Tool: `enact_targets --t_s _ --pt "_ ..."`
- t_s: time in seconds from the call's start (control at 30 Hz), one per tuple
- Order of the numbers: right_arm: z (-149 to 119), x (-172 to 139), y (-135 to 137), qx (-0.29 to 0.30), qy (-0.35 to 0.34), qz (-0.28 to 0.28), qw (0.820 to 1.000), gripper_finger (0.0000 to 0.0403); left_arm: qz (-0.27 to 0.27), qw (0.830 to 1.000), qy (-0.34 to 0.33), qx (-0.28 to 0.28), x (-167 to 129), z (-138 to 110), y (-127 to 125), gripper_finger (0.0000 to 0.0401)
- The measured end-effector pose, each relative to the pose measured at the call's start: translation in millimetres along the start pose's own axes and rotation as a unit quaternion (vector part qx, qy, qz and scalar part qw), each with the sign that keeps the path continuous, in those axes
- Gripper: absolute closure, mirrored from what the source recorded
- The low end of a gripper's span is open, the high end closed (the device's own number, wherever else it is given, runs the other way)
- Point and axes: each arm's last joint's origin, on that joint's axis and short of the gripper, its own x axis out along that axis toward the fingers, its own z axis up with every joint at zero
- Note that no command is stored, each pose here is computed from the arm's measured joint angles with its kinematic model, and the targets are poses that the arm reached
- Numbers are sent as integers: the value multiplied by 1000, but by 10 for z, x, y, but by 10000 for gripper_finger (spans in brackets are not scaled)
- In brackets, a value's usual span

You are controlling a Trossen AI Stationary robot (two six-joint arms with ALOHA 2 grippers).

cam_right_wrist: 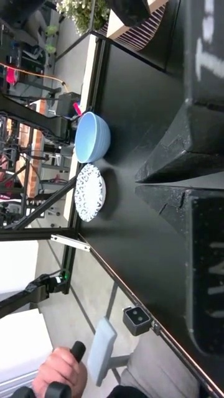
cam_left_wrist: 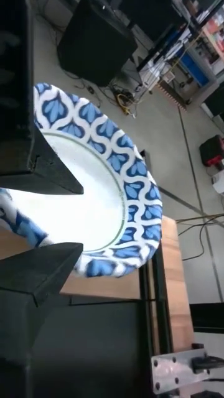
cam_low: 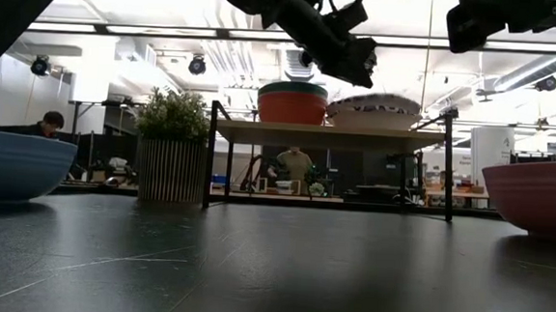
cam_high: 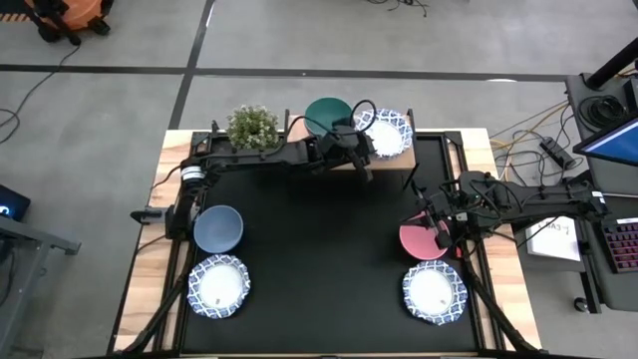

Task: Place and stack bowls onto a shelf
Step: Stack the white patterned bowl on top of the white patterned bowl on the shelf, then stack the blue bowl on top of the green bowl on the shelf

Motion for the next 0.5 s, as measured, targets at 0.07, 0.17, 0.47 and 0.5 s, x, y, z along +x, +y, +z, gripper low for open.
enact_targets --t_s 0.07,0.17,0.47,0.5 --pt "0 0 0 0 0 0 1000 394 1 1000 -1 -1 1 1 4 283" --pt "0 0 0 -1 0 0 1000 394 0 1000 0 -1 -1 0 -2 283" --pt "-1 0 0 -3 0 0 1000 394 -40 999 -7 11 -574 328 -128 283" --pt "-1 0 0 -4 0 0 1000 394 -49 999 -2 10 -715 379 -129 283"
